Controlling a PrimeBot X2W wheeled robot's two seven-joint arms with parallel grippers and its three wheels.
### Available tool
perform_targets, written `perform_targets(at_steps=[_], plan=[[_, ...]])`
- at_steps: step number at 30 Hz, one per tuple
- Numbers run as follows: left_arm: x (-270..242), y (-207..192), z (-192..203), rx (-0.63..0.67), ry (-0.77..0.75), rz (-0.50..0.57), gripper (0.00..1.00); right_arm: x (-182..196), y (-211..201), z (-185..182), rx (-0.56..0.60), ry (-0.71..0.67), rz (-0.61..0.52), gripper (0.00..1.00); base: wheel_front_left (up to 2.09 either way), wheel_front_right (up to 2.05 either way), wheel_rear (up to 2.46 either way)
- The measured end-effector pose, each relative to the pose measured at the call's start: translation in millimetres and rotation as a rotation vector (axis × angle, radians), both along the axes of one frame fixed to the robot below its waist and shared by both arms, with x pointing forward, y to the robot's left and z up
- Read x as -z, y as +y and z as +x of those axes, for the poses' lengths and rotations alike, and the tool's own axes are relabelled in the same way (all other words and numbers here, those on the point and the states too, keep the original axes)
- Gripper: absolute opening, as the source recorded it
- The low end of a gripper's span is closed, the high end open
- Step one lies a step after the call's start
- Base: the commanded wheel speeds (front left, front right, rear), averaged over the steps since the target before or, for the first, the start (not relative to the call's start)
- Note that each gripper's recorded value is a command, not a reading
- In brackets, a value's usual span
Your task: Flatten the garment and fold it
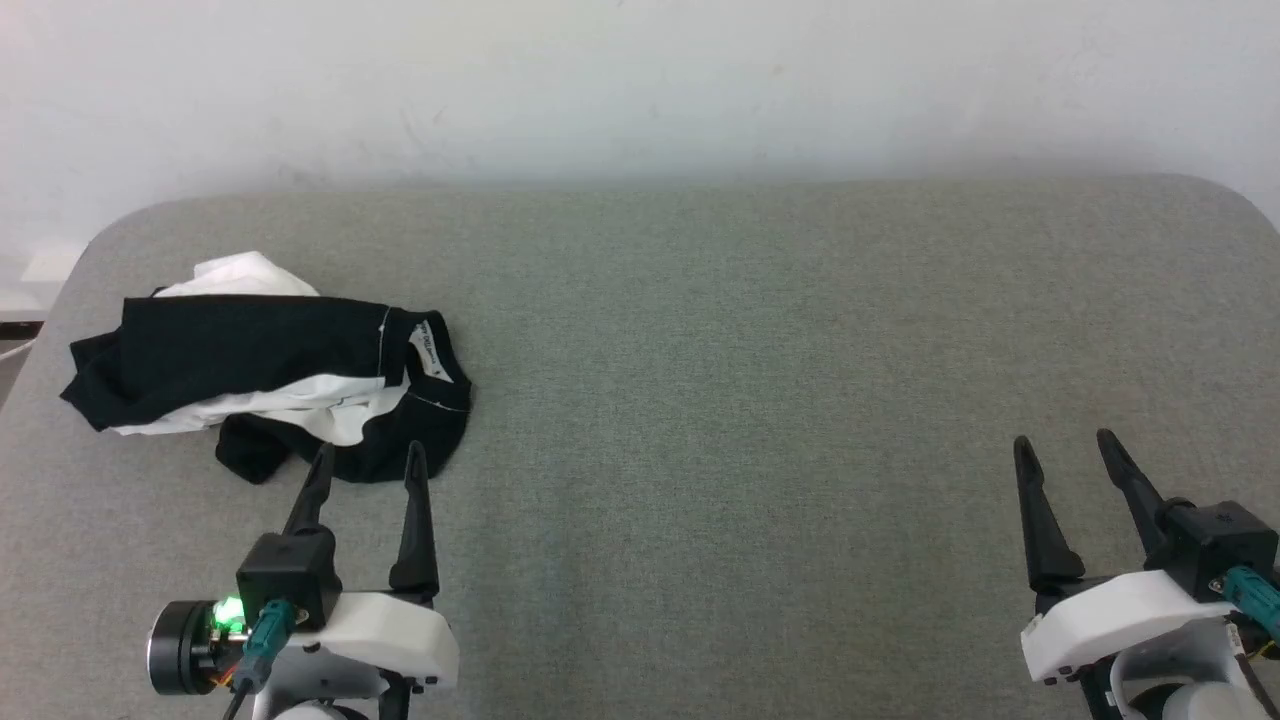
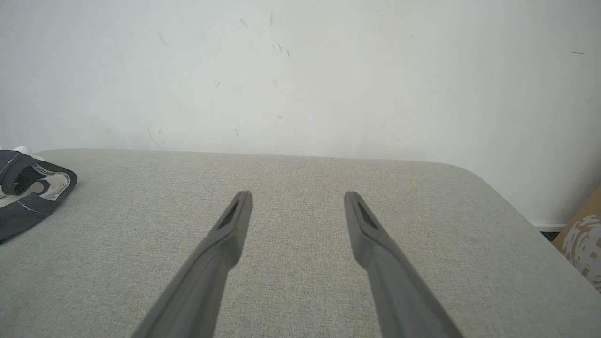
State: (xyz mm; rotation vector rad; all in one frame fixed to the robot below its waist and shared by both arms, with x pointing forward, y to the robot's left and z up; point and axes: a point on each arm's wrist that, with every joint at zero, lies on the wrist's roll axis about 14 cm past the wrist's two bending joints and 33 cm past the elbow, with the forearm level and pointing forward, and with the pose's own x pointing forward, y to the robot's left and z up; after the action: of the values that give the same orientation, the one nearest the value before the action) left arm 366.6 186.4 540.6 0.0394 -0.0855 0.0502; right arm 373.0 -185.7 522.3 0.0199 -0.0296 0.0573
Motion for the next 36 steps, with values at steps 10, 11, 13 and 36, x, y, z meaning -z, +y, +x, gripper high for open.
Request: perform_targets(at_steps=[10,11,13,36], plan=[[-0.2,14.1,-11.4,-0.05,-0.012,-0.009,1.0,0.2,13.4,6.9,-0.04,-0.011,0.004,1.0,0.0,0.0,0.0],[-0.6,16.0,-12.7,-0.057,-0.015,-0.008,1.0,1.0,15.3,7.5,-0.045,-0.01,0.004,1.0,0.0,0.0,0.0],[-1.6,20.6,-15.6,-0.075,-0.02,-0.009,1.0,1.8,19.5,9.0,-0.057,-0.011,0.007,1.0,0.0,0.0,0.0],[-5.7,72.1,-62.2,-0.27,-0.062,-0.023,1.0,7.5,86.5,28.4,-0.247,-0.018,0.037,1.0,0.0,0.0,0.0]])
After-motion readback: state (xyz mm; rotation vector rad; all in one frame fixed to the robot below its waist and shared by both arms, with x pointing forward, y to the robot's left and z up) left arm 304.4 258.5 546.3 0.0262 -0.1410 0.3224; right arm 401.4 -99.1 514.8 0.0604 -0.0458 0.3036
